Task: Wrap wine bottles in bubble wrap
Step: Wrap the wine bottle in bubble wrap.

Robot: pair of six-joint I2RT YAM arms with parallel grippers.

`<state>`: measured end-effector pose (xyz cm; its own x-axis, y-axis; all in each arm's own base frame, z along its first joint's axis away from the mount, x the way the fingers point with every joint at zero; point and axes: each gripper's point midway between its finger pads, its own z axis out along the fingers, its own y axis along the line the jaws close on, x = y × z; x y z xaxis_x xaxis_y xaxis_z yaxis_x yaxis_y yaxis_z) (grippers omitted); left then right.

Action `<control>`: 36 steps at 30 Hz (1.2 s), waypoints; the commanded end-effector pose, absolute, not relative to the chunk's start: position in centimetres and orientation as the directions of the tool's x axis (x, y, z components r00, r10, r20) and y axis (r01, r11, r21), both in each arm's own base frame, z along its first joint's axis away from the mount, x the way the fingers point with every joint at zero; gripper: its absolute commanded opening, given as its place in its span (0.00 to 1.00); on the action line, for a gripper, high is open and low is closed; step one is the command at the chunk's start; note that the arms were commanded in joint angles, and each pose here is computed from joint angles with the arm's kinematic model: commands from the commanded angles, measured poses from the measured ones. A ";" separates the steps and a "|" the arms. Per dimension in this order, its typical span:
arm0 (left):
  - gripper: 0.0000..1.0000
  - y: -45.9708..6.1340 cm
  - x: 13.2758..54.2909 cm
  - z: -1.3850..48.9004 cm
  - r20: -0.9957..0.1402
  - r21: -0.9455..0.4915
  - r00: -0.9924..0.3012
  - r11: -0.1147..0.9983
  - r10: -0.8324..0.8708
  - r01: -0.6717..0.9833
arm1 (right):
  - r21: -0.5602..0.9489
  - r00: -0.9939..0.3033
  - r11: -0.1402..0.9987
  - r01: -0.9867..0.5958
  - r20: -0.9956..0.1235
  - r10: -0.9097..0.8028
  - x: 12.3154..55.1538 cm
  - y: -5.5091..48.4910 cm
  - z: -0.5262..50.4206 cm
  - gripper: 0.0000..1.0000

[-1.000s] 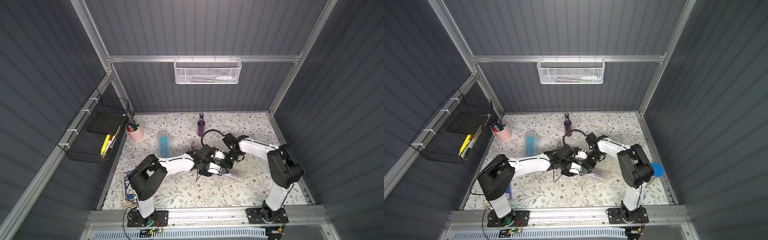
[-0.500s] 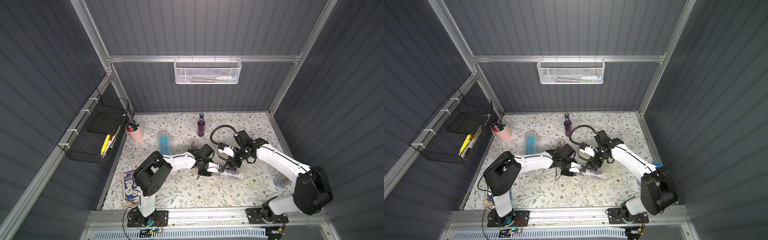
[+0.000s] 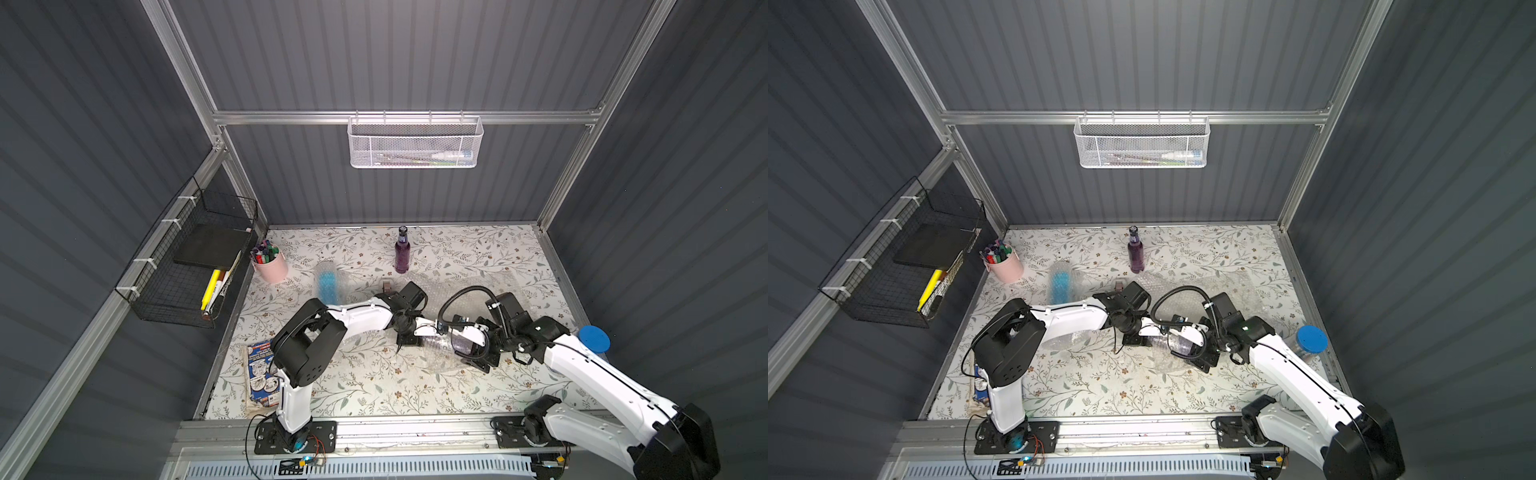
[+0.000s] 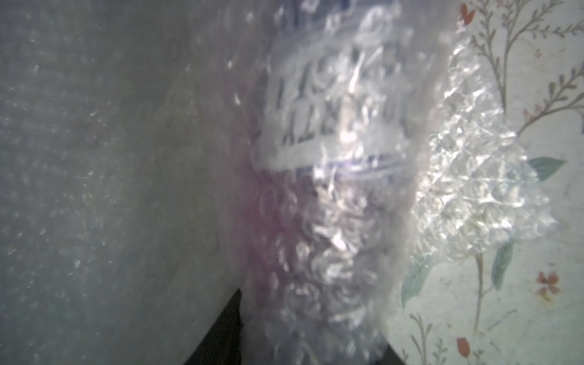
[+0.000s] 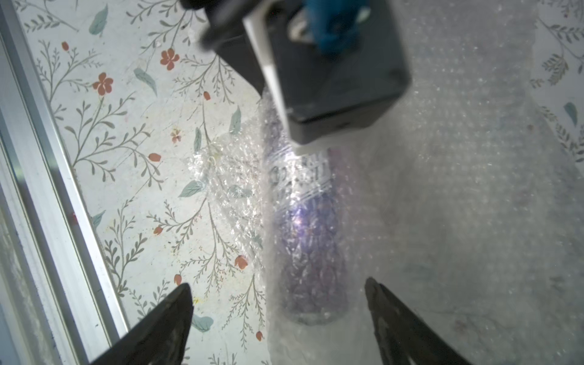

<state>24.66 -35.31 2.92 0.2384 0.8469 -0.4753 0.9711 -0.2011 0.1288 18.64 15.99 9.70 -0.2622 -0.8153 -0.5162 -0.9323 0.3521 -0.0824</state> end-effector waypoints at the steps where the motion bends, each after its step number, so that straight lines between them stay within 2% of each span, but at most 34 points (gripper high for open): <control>1: 0.48 -35.0 24.2 2.5 -0.482 0.038 0.179 -0.184 0.858 0.982 | -0.229 -0.110 0.289 -0.930 -0.574 -0.811 20.3 17.5 9.5 0.89; 7: 0.48 -34.8 24.1 2.9 -0.502 -0.003 0.145 -0.169 0.852 0.986 | -0.365 -0.045 0.253 -0.896 -0.494 -0.869 23.3 17.9 7.9 0.87; 11: 0.48 -35.0 24.1 3.2 -0.512 -0.020 0.137 -0.171 0.848 0.985 | -0.332 -0.035 0.192 -0.923 -0.426 -0.904 23.2 18.4 6.2 0.84; 16: 0.49 -35.1 24.5 4.2 -0.532 -0.028 0.124 -0.164 0.837 0.986 | -0.273 -0.097 0.174 -0.946 -0.272 -0.957 22.2 17.5 2.8 0.66; 22: 0.60 -35.0 25.1 6.5 -0.558 -0.013 0.108 -0.139 0.823 0.990 | -0.184 -0.156 0.213 -0.960 -0.280 -0.947 21.6 18.1 1.6 0.48; 25: 0.66 -34.0 25.7 7.5 -0.550 0.025 0.098 -0.101 0.830 0.995 | -0.138 -0.188 0.239 -0.961 -0.306 -0.933 21.1 18.2 1.6 0.44; 29: 0.81 -32.3 26.7 10.0 -0.567 0.132 0.079 -0.004 0.820 0.991 | -0.055 -0.231 0.268 -0.962 -0.363 -0.903 20.8 18.8 2.3 0.43; 31: 0.96 -30.9 26.8 10.7 -0.558 0.180 0.073 0.035 0.827 0.983 | 0.010 -0.266 0.284 -0.959 -0.383 -0.885 20.4 19.1 2.6 0.43; 36: 0.99 -28.1 26.0 11.5 -0.536 0.223 0.028 0.110 0.844 0.969 | 0.229 -0.392 0.322 -0.919 -0.437 -0.809 19.5 20.0 3.8 0.46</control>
<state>26.16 -29.79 12.32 0.0872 0.8183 -0.5681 0.9734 0.0514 0.2234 22.22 18.87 3.14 -0.2978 -0.8615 -0.4112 -0.9454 0.3260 0.0016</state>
